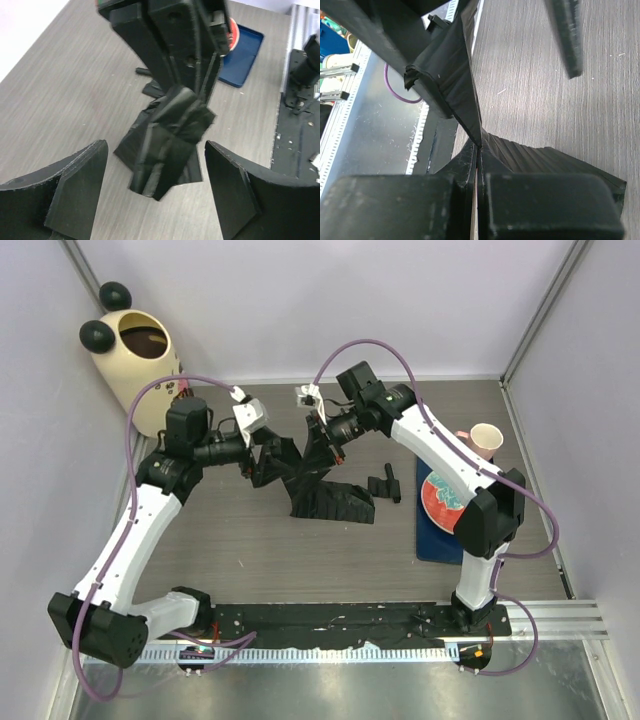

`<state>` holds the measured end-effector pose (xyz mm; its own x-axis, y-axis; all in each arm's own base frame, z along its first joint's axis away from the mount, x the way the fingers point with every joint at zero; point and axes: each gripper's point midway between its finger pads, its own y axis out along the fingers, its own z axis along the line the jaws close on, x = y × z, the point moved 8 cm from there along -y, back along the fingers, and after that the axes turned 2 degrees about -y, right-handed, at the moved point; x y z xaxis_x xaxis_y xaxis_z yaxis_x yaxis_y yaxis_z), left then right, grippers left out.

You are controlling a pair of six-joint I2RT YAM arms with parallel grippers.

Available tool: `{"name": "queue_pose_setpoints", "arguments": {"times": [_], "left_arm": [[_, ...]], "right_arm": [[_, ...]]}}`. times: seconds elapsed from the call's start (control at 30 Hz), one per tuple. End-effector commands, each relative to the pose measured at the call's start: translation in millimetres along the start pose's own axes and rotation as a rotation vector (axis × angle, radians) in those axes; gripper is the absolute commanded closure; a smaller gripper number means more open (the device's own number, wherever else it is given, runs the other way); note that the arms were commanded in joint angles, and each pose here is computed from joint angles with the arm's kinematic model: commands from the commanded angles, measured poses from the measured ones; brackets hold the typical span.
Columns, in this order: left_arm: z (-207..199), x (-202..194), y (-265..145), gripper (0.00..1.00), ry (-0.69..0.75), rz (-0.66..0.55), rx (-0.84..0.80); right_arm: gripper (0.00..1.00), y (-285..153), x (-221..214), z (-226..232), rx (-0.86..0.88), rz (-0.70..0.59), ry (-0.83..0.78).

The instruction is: Put the trash bags into the trash bin

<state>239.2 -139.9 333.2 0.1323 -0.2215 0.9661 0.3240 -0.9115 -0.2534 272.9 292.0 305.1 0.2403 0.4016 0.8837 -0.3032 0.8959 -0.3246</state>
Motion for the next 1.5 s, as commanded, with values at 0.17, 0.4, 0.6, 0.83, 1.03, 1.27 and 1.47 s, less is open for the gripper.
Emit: {"name": "queue_pose_setpoints", "arguments": {"times": [0.17, 0.4, 0.6, 0.83, 1.03, 1.27, 1.47], "left_arm": [[10.4, 44.5, -6.4, 0.60, 0.101, -0.152, 0.132], [2.3, 51.1, 2.7, 0.98, -0.114, -0.184, 0.003], [9.9, 46.1, 7.3, 1.00, -0.361, -0.178, -0.027], [36.9, 26.5, -11.5, 1.00, -0.822, -0.286, 0.082], [48.2, 10.2, -10.9, 1.00, -0.943, -0.283, 0.133], [48.8, 17.8, -8.2, 1.00, -0.876, -0.284, 0.068], [40.8, 20.3, -6.0, 1.00, -0.835, -0.263, 0.023]], "right_arm": [[0.99, -4.4, 2.1, 8.5, 0.033, 0.044, -0.074], [0.99, -5.1, -3.5, 9.6, 0.031, 0.072, -0.078], [0.99, -8.9, -7.8, 7.2, -0.011, 0.113, -0.109], [0.99, -24.5, -16.2, -24.9, -0.416, 0.128, -0.131], [0.93, -28.5, -8.2, -18.9, -0.450, 0.070, -0.187], [0.41, -29.7, 18.7, -8.3, -0.399, -0.018, -0.213], [0.40, -23.6, 50.7, -18.1, -0.391, -0.122, -0.250]]}}
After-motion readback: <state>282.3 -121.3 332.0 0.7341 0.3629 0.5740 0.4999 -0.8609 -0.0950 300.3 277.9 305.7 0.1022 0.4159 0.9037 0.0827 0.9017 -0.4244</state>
